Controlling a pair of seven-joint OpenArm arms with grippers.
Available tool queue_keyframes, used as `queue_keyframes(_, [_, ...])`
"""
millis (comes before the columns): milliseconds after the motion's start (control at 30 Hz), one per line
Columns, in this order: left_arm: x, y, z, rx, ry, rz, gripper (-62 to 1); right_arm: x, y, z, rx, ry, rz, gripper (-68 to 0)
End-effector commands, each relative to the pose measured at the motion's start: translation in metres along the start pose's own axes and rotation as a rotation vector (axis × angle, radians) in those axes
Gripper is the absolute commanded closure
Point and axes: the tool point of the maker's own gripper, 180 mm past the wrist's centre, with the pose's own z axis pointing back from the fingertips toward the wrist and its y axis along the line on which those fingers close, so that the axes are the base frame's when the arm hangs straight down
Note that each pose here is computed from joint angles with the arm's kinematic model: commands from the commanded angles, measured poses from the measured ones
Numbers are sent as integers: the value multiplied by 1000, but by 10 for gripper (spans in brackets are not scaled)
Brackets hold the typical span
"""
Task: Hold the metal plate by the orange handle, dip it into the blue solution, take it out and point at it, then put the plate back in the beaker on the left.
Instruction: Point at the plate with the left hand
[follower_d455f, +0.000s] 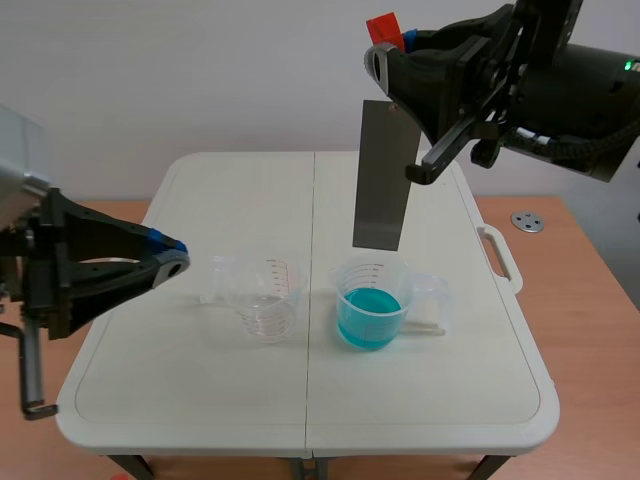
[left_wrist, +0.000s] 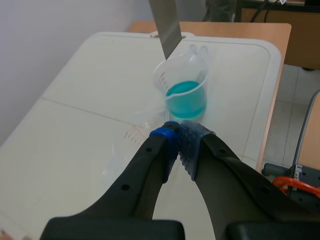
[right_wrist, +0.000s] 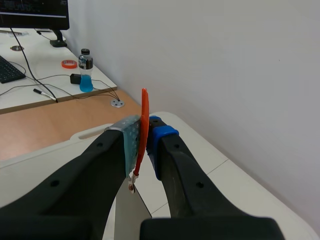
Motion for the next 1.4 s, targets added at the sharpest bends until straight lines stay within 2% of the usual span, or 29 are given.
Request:
queue_keyframes(0, [8,-3,-9,-7,-24,-5,-19,9,-5,1,-10,-33,7,-11])
queue_keyframes(233, [22,-14,-48,-40,-29,-23,-19,9,-5,0,-10,-33,7,-11])
queue_keyframes(400, [25,-14,-68,-33,-13,-10,-19,9,-5,0,-9,-33,6,-11])
queue_keyframes(533, [14,-8,-85,-6,21,-1,-19,9,-5,0,-9,-30,6,-11])
queue_keyframes(733, [3,2,-108,26,27,55,-19,9,-5,0,-9,-30,6,-11])
queue_keyframes(1000, [-3,10,-129,67,52,36,-19,9,-5,0,-9,-30,6,-11])
queue_keyframes(1367, [-9,12,-136,98,65,57,-19,9,-5,0,-9,-30,6,-11])
